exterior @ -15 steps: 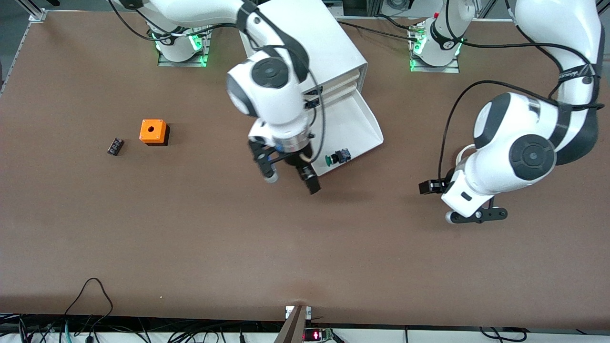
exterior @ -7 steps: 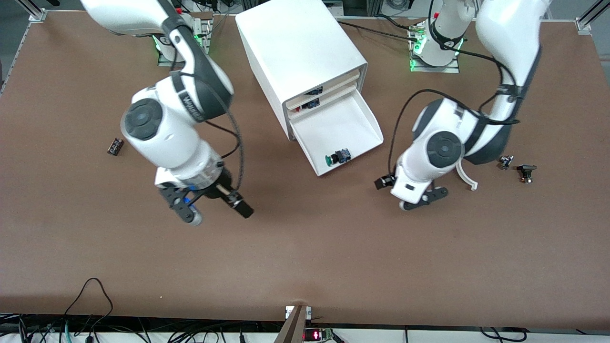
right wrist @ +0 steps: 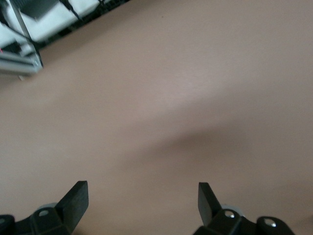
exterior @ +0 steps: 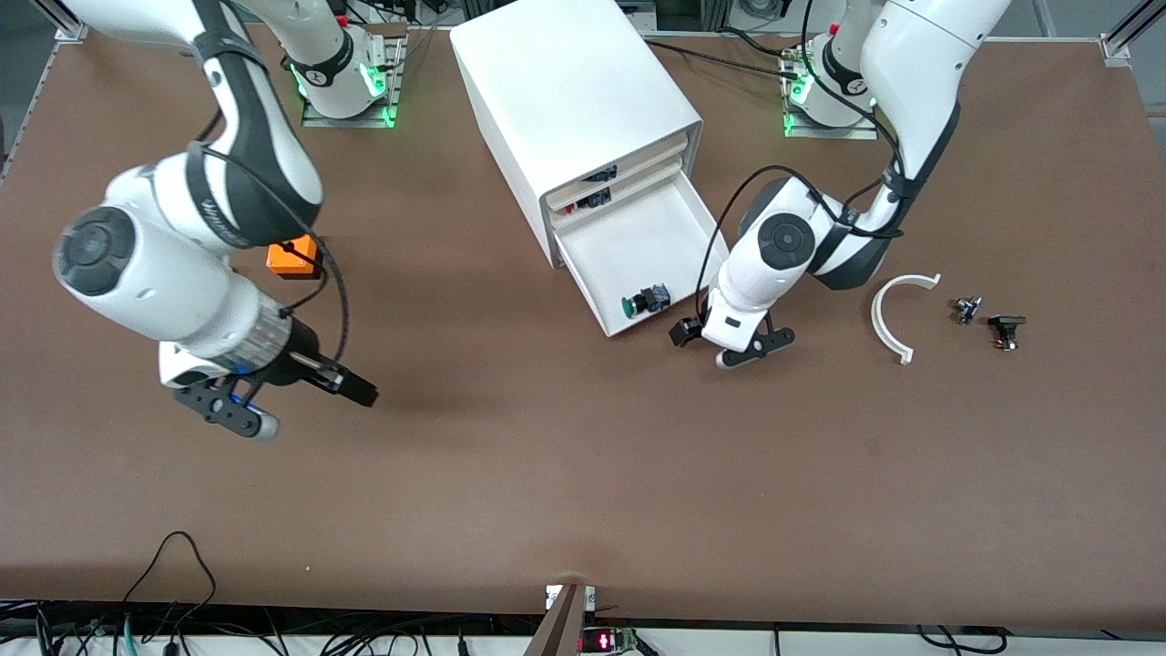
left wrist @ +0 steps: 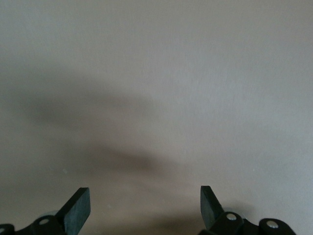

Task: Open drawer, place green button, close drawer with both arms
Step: 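Push the drawer shut with the left gripper while the right arm returns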

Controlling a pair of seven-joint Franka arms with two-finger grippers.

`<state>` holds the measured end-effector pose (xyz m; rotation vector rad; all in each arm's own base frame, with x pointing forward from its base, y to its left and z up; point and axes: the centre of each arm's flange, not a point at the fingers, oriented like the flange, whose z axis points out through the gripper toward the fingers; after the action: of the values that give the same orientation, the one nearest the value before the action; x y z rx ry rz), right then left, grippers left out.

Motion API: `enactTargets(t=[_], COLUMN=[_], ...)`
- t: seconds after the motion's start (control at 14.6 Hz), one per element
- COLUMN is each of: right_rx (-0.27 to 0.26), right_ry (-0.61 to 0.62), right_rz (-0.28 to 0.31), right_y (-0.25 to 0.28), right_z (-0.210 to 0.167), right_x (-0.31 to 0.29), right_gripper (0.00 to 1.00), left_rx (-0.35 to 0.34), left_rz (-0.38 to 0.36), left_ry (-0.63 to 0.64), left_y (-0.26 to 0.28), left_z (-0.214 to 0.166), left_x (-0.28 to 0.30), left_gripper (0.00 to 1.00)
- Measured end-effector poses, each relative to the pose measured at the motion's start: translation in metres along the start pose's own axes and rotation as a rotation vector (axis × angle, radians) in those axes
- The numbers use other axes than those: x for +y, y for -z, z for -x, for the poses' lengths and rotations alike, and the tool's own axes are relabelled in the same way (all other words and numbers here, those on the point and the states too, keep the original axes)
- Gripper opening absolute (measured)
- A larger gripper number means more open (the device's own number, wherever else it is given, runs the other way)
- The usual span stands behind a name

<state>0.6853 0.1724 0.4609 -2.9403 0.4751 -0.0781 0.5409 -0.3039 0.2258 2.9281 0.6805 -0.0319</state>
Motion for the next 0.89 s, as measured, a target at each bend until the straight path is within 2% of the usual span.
enactTargets(t=[0.2,0.34,0.61,0.89], right_rx=[-0.022,-0.026,-0.027,-0.040], right_ry=[0.164,0.241,0.338,0.370], right_rz=[0.037,0.055,0.066,0.084], right_y=[0.022,0.036,0.061,0.089], right_z=[-0.001,0.004,0.024,0.044], right_x=[0.049,0.078,0.118,0.133], right_gripper=[1.00,1.00,1.00,1.00], left_rx=[-0.007,-0.012,-0.053,-0.078], left_rz=[0.001,-0.009,-0.089,-0.106], left_ry=[0.015,0.014,-0.007,-0.065], left_y=[-0.002,-0.001,0.000,-0.001], left_z=[0.033,0.040,0.055,0.090], left_x=[0.020,0.022,0.020,0.036], left_gripper=[0.99,0.99,0.99,0.99])
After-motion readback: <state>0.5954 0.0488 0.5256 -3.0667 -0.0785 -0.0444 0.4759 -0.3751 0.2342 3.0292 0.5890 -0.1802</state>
